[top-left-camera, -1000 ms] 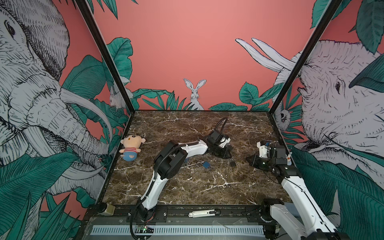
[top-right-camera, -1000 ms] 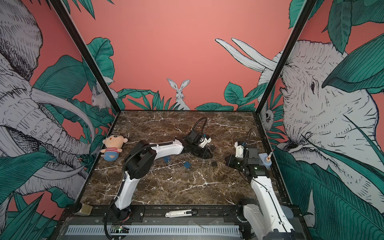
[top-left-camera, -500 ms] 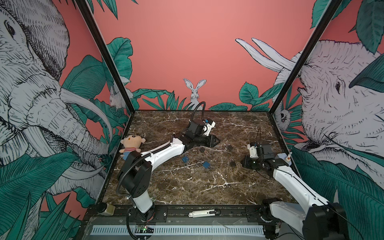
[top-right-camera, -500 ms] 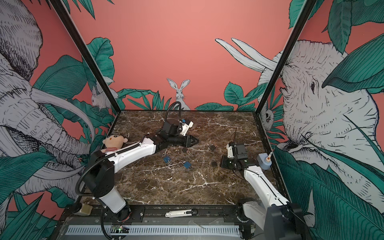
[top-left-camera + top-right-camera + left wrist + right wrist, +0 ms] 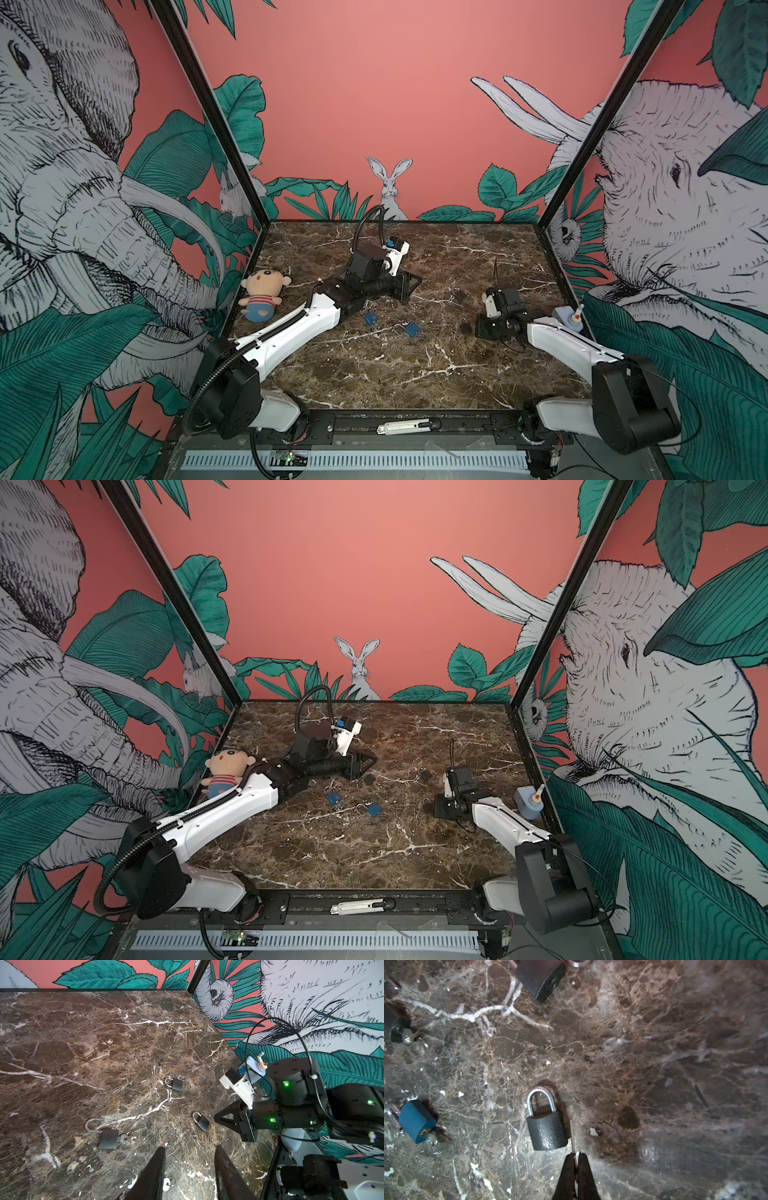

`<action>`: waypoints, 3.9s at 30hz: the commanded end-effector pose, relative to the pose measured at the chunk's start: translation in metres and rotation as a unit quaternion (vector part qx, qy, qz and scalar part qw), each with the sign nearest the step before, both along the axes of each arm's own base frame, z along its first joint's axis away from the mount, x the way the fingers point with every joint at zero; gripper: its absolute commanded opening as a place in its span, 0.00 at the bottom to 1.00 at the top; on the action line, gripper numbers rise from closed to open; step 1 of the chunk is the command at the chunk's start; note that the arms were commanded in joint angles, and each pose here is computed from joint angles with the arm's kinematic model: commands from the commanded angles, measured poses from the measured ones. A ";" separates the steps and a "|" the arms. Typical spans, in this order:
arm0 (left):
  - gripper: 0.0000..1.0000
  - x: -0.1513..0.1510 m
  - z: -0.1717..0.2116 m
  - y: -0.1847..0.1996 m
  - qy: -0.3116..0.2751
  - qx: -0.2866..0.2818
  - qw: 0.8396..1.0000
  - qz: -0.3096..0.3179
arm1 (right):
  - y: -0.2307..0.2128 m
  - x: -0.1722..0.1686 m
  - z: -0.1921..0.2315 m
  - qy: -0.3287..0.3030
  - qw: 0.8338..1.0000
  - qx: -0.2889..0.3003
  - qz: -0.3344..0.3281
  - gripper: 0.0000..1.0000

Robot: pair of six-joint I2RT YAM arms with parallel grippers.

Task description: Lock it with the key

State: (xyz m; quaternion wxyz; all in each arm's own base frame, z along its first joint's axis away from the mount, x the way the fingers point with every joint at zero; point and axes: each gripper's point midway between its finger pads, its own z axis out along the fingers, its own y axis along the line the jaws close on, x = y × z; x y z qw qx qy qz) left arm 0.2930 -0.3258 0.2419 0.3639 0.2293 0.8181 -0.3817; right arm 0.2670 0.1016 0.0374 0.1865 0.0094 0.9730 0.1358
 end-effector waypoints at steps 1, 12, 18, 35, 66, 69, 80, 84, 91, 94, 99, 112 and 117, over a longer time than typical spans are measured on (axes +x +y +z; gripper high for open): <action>0.41 -0.001 -0.008 0.005 0.001 0.014 1.000 0.002 | 0.003 0.018 0.010 -0.032 0.999 -0.012 0.008 0.00; 0.41 0.000 -0.012 0.002 0.004 0.017 1.000 -0.004 | 0.008 0.022 0.003 -0.025 0.999 -0.015 0.013 0.05; 0.41 0.001 -0.014 0.001 0.005 0.019 1.000 -0.005 | 0.009 0.021 0.003 -0.024 0.999 -0.019 0.016 0.12; 0.41 0.009 -0.010 0.026 0.006 0.025 0.999 0.033 | 0.020 0.015 0.055 -0.075 0.996 -0.019 0.039 0.18; 0.39 0.019 -0.049 0.144 0.131 -0.037 0.974 0.179 | 0.216 -0.002 0.022 -0.112 0.927 -0.107 0.343 0.38; 0.39 0.019 -0.052 0.146 0.131 -0.034 0.974 0.181 | 0.217 -0.002 0.012 -0.103 0.926 -0.116 0.345 0.45; 0.39 0.024 -0.057 0.148 0.140 -0.038 0.972 0.186 | 0.215 0.000 -0.005 -0.088 0.920 -0.139 0.355 0.49; 0.39 0.025 -0.057 0.146 0.140 -0.039 0.972 0.183 | 0.213 -0.002 -0.008 -0.084 0.919 -0.143 0.358 0.49; 0.39 0.026 -0.057 0.145 0.141 -0.045 0.972 0.184 | 0.209 -0.004 -0.016 -0.077 0.917 -0.155 0.360 0.46; 0.39 0.027 -0.058 0.146 0.143 -0.044 0.971 0.185 | 0.208 -0.004 -0.020 -0.075 0.915 -0.160 0.363 0.45; 0.39 0.027 -0.056 0.145 0.142 -0.046 0.972 0.184 | 0.207 -0.005 -0.025 -0.068 0.915 -0.161 0.363 0.44; 0.39 0.026 -0.059 0.144 0.150 -0.048 0.971 0.181 | 0.209 -0.008 -0.022 -0.069 0.917 -0.152 0.363 0.11; 0.39 0.023 -0.062 0.143 0.152 -0.041 0.972 0.174 | 0.216 -0.005 0.001 -0.092 0.920 -0.126 0.358 0.08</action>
